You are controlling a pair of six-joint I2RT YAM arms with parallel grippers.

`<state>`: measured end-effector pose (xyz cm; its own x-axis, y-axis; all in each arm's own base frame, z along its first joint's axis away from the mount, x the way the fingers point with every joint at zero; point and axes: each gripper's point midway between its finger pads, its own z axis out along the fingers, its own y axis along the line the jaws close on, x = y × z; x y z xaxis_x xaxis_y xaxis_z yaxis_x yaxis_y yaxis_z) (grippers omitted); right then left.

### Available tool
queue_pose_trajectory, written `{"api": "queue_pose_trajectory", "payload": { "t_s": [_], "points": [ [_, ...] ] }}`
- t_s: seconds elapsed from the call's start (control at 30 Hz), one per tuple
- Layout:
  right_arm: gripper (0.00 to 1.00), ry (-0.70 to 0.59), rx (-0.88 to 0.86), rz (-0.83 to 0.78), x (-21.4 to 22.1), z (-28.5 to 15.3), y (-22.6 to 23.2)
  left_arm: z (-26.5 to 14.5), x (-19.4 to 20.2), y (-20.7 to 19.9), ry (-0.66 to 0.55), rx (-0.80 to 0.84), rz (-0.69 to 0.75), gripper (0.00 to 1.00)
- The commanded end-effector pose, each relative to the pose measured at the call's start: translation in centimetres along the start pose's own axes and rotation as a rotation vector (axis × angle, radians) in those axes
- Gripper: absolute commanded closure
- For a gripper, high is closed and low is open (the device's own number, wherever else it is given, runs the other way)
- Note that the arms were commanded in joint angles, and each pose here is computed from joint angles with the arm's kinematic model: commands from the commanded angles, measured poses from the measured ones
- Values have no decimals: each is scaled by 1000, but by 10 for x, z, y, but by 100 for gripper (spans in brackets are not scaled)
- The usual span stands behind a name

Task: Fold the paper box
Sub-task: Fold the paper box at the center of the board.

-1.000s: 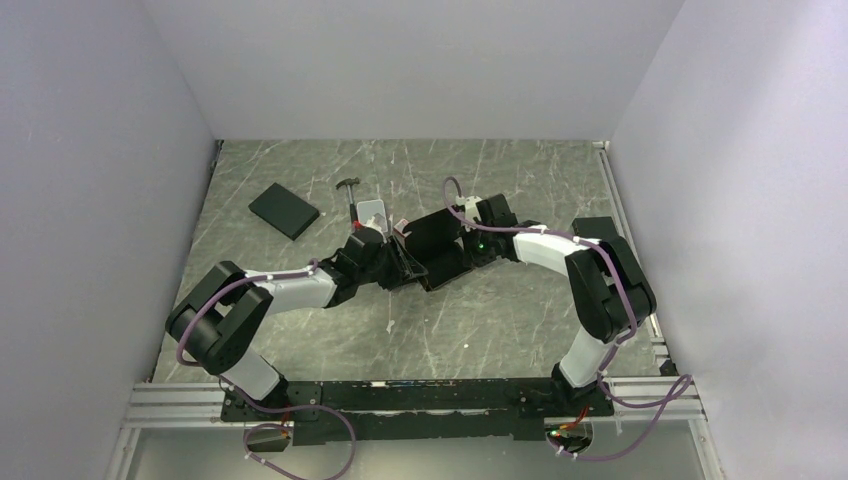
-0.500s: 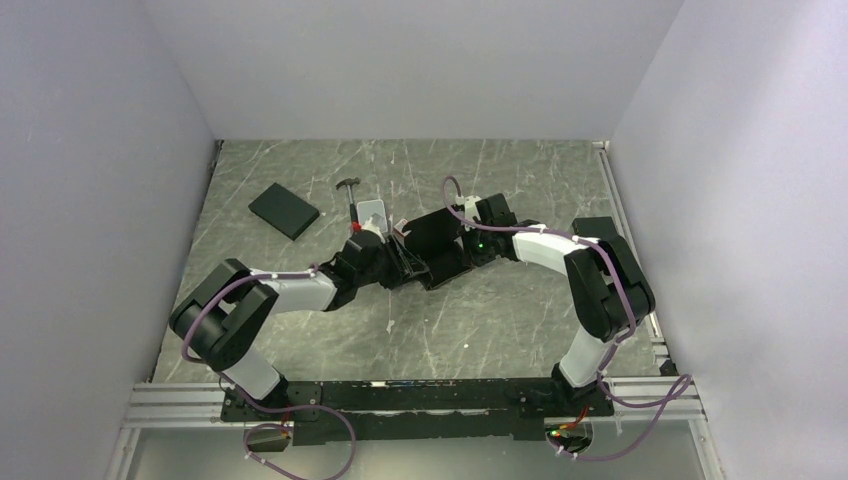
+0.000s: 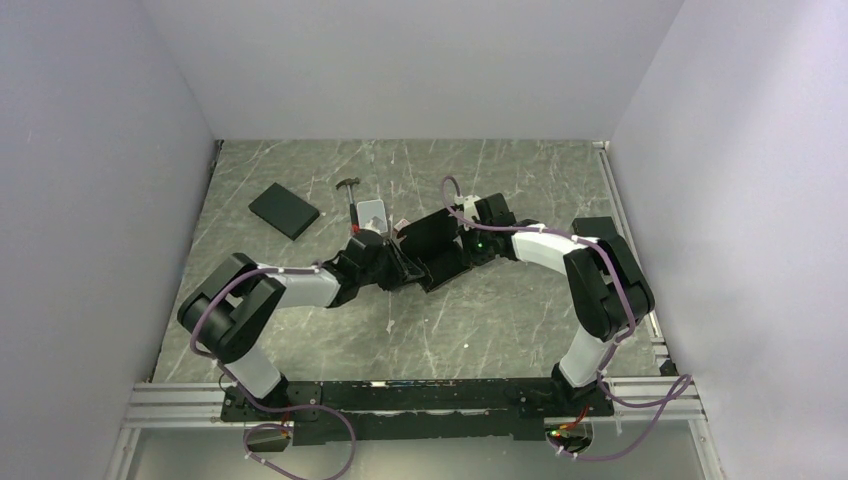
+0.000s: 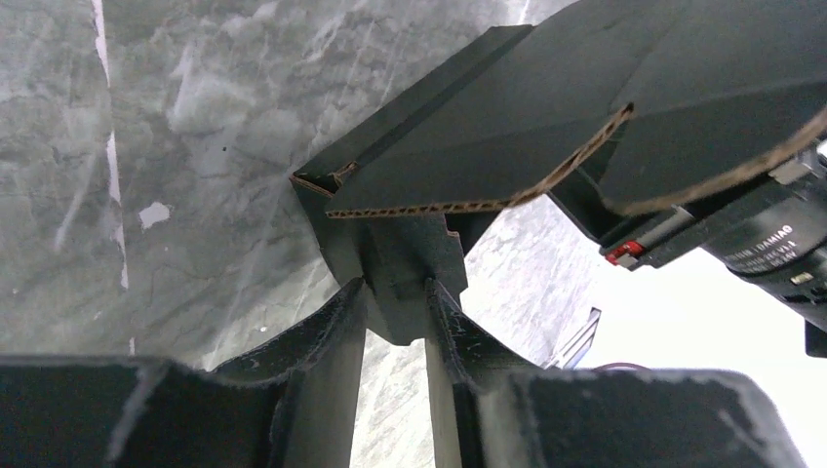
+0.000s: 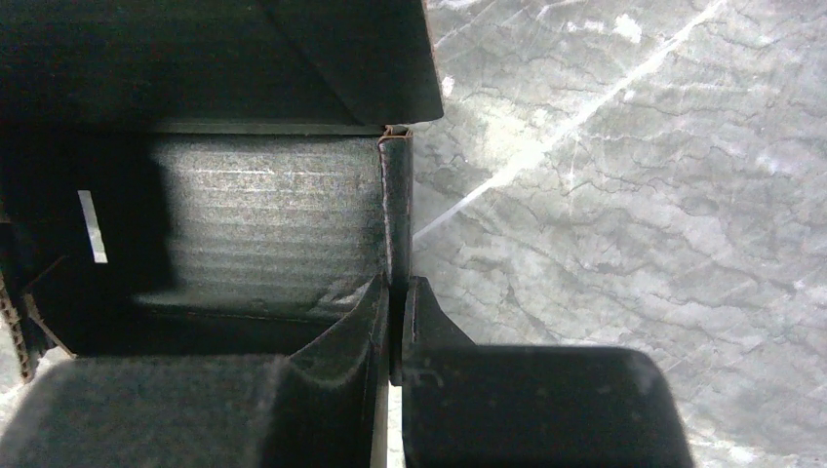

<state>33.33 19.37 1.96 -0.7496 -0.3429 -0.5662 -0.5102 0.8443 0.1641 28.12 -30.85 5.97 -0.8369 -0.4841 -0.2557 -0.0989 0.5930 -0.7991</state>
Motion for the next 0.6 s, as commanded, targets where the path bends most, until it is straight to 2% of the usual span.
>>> {"api": "queue_pose_trajectory", "payload": {
  "t_s": [0.0,0.57],
  "points": [
    [100,-22,-35,-28,-13,-2,11,9,-7,-4,8,-50,-2,67],
    [100,-38,-65,-40,-18,-7,21,30,12,29,141,-366,61,69]
  ]
}}
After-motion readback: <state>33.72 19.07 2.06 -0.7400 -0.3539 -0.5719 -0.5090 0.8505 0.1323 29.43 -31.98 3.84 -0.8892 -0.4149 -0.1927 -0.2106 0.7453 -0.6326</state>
